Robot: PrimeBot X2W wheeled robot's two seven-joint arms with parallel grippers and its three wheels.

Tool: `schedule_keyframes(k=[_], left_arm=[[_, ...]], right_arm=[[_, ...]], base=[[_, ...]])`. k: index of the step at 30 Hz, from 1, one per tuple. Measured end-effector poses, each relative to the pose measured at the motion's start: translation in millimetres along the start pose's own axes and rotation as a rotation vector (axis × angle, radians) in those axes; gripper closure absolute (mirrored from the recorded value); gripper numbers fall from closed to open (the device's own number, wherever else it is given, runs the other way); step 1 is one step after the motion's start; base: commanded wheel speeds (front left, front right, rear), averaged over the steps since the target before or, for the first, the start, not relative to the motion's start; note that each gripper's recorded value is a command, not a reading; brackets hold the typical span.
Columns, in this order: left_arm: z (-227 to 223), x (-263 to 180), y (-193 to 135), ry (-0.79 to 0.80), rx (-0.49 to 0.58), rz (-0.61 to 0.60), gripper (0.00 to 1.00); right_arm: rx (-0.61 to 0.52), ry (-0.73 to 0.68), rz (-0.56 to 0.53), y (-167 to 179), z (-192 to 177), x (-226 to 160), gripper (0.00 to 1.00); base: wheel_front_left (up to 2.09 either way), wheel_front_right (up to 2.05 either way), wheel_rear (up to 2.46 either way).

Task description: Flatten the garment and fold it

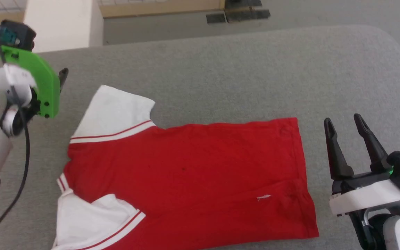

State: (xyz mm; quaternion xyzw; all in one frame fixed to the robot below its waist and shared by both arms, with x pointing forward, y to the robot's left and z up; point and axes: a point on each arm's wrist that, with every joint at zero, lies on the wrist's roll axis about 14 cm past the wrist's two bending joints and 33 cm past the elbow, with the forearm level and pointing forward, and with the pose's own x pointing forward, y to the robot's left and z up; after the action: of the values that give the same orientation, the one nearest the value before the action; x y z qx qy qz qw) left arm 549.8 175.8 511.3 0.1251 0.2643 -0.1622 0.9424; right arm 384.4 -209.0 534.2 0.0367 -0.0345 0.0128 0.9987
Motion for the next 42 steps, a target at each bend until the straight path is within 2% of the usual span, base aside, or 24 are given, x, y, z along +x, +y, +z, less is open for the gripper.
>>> schedule_keyframes(k=[13,22,23,29,34,38,42], left_arm=[[-51.0,81.1,-39.4,0.507,0.053,-0.157,0.00],[-94.4,116.4,-44.1,0.681,0.075,-0.171,0.00],[-95.3,118.5,-44.4,0.686,0.076,-0.174,1.00],[-92.0,121.2,-54.8,0.669,0.092,-0.211,1.00],[-88.1,109.3,-56.9,0.626,0.086,-0.214,1.00],[-87.6,90.3,-58.5,0.593,0.078,-0.220,1.00],[-79.1,71.1,-57.7,0.538,0.090,-0.216,1.00]], right_arm=[[-0.022,0.129,-0.054,-16.0,-48.0,17.0,0.00],[-0.044,0.206,-0.092,-30.9,-77.2,16.0,0.00],[-0.046,0.214,-0.097,-32.5,-79.3,14.9,0.00],[-0.072,0.230,-0.101,-39.5,-80.4,10.8,0.00],[-0.131,0.193,-0.073,-44.5,-59.6,19.1,0.00],[-0.208,0.163,-0.014,-45.0,-30.5,37.2,0.00],[-0.274,0.266,0.081,-36.7,-22.6,52.7,0.00]], base=[[0.00,0.00,0.00],[0.00,0.00,0.00],[0.00,0.00,0.00],[0.00,0.00,0.00],[0.00,0.00,0.00],[0.00,0.00,0.00],[0.00,0.00,0.00]])
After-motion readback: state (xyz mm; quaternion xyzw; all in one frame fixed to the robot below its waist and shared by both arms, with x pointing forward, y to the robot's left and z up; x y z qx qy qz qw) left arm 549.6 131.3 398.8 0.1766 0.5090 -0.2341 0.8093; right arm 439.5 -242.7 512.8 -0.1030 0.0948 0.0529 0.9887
